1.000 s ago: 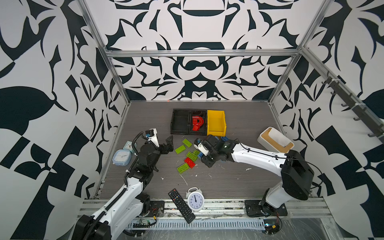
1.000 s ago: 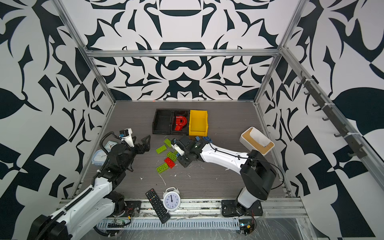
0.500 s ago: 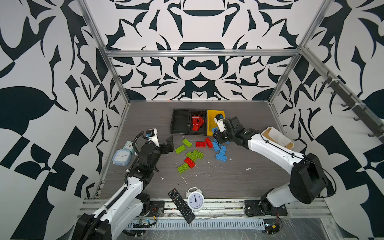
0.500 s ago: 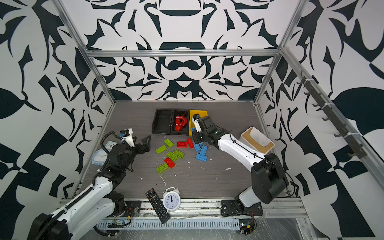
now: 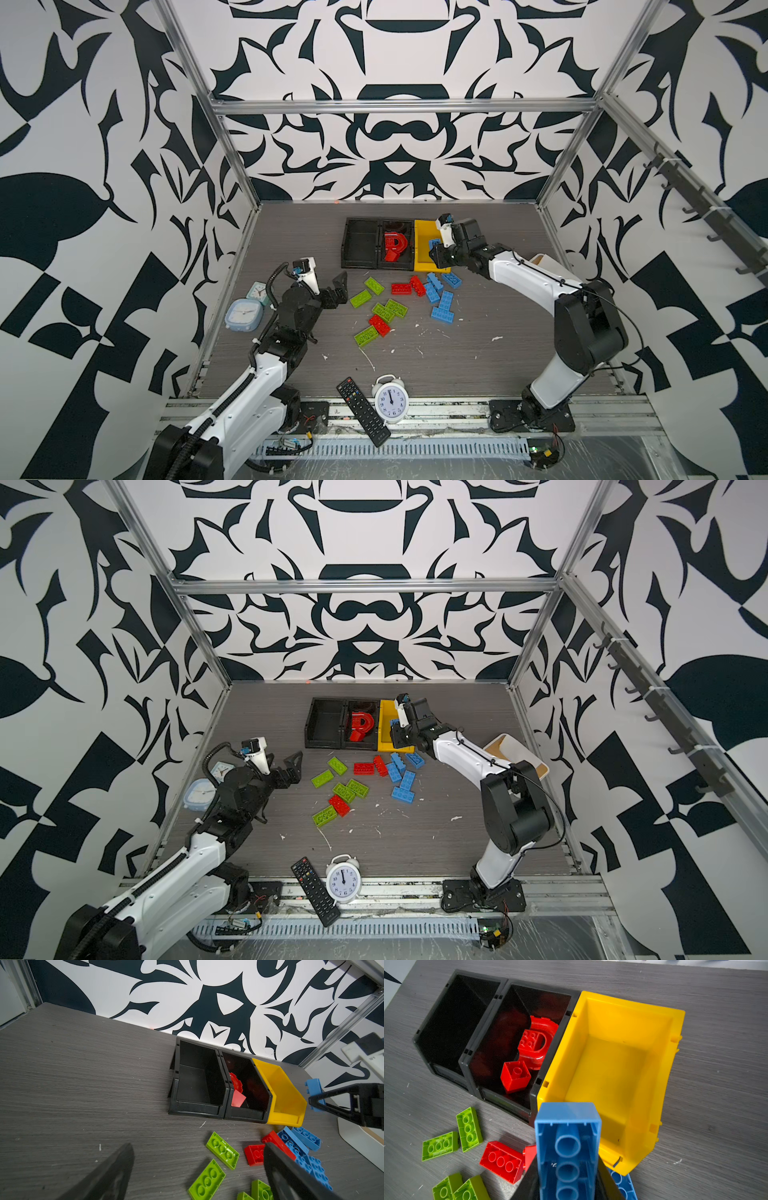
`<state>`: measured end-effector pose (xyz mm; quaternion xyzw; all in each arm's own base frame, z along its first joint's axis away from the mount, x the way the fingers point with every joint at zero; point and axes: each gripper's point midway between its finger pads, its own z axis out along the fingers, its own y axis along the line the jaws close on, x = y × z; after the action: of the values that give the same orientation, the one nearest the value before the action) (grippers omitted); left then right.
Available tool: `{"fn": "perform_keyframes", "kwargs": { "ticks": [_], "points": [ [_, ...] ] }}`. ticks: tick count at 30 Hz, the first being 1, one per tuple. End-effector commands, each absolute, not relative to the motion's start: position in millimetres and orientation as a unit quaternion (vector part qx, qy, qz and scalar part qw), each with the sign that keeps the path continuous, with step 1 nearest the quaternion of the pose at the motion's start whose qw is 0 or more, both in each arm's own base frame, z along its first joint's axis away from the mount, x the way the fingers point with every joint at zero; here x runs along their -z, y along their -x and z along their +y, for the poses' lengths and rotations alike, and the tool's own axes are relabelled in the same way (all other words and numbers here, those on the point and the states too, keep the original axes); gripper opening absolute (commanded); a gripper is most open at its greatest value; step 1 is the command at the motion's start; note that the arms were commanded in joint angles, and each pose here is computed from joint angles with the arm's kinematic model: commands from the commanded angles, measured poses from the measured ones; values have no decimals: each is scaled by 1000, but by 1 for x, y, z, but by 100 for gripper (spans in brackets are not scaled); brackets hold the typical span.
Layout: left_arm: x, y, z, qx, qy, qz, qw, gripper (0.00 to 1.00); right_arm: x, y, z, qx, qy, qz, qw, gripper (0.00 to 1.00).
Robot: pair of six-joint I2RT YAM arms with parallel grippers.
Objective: Sort the legos into containers by color
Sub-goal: 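Carry the blue brick over the yellow bin and release it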
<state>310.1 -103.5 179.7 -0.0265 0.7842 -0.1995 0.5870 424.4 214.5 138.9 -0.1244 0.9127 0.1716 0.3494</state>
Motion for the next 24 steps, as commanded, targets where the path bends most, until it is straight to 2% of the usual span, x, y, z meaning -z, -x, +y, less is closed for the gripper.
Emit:
{"fn": "perform_keyframes", "kwargs": {
  "ticks": [1,13,19,24],
  "points": [
    [-188,-312,-104,207,30,777,594,100,-161,-448,228,-197,125,897,376,19],
    [-189,-311,-103,205,33,776,595,100,-140,-461,235,-209,100,902,364,24],
    [-189,-311,-103,205,33,777,594,100,-134,-466,235,-206,91,904,363,31],
    [-188,-311,-102,202,35,778,594,100,-131,-468,236,-205,88,905,362,42]
  ]
}}
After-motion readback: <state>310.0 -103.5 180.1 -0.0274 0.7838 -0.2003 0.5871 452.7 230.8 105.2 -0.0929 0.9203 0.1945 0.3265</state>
